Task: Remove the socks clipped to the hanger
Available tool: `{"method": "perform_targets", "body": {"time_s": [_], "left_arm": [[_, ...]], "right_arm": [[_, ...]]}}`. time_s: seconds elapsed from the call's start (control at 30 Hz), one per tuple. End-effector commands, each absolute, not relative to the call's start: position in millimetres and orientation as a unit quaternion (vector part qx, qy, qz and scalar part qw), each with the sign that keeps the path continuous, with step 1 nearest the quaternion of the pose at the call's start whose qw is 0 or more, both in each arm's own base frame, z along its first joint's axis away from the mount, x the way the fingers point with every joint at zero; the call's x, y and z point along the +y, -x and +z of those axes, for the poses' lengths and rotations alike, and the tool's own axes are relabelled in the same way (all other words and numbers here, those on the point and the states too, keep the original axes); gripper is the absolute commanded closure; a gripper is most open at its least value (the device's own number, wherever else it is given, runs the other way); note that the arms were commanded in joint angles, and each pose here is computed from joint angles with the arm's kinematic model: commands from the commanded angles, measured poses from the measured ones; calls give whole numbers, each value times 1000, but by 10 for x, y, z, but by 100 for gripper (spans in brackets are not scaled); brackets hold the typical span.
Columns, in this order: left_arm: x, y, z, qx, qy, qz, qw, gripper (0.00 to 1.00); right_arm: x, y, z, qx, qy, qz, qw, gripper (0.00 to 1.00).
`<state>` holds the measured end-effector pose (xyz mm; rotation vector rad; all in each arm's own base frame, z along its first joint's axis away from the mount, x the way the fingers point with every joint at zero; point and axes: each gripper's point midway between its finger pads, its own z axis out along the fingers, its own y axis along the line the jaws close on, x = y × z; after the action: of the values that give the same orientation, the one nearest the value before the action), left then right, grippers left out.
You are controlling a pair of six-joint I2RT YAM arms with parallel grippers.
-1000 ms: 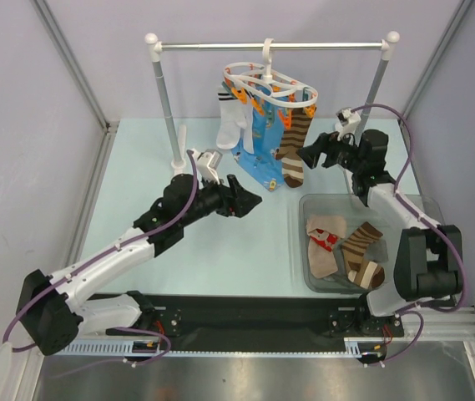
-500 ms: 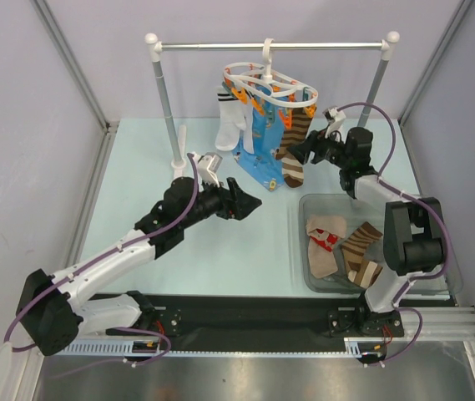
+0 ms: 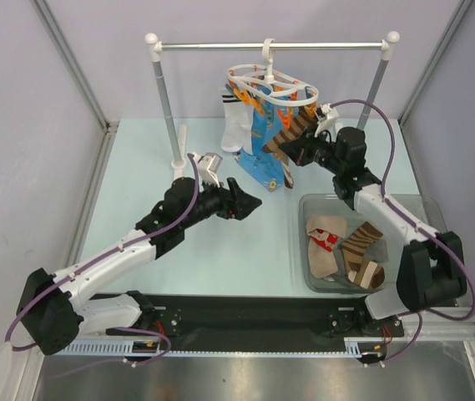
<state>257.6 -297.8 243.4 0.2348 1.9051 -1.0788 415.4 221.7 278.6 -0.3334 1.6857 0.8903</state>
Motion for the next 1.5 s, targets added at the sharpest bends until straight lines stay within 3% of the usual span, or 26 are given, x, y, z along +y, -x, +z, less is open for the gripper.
{"method": "perform_targets", "body": {"time_s": [0.0, 0.3, 0.83, 0.93, 0.97, 1.0, 1.07, 1.1, 1.13, 1.2, 1.3, 1.47], "left_arm": [[-3017, -2685, 2595, 754, -103, -439, 478, 19], [-3208, -2837, 2736, 735, -109, -457, 489, 16], [-3696, -3261, 2840, 725, -100, -466, 498, 12], [-3770, -3268, 2896, 714, -96, -481, 499, 28], [-3779, -3258, 2890, 712, -97, -485, 498, 50], [-3801, -3230, 2899, 710, -102, -492, 493, 63], [-3814, -3192, 2907, 707, -108, -500, 489, 88], [-3808, -3156, 2935, 703, -113, -504, 488, 94], [-3801, -3130, 2941, 703, -115, -506, 486, 100], [-3783, -3074, 2920, 705, -120, -508, 479, 100], [-3754, -2978, 2929, 705, -134, -515, 468, 100], [-3746, -2833, 2943, 702, -161, -538, 438, 100]], "right_arm": [[2271, -3894, 3021, 723, 90, 386, 565, 100], [2467, -3400, 3407, 694, 69, 439, 566, 100], [2509, -3279, 3433, 681, -9, 503, 532, 100], [2501, -3270, 3414, 681, -18, 506, 530, 100], [2492, -3268, 3413, 681, -18, 504, 531, 100], [2496, -3255, 3424, 680, -14, 505, 531, 100], [2495, -3249, 3441, 684, 6, 493, 538, 85], [2493, -3251, 3439, 687, 18, 485, 541, 71], [2483, -3245, 3382, 697, 41, 465, 544, 65], [2442, -3243, 3456, 695, 71, 447, 559, 51], [2224, -3260, 3479, 701, 96, 423, 566, 40], [1568, -3388, 3717, 685, 72, 396, 608, 41]]}}
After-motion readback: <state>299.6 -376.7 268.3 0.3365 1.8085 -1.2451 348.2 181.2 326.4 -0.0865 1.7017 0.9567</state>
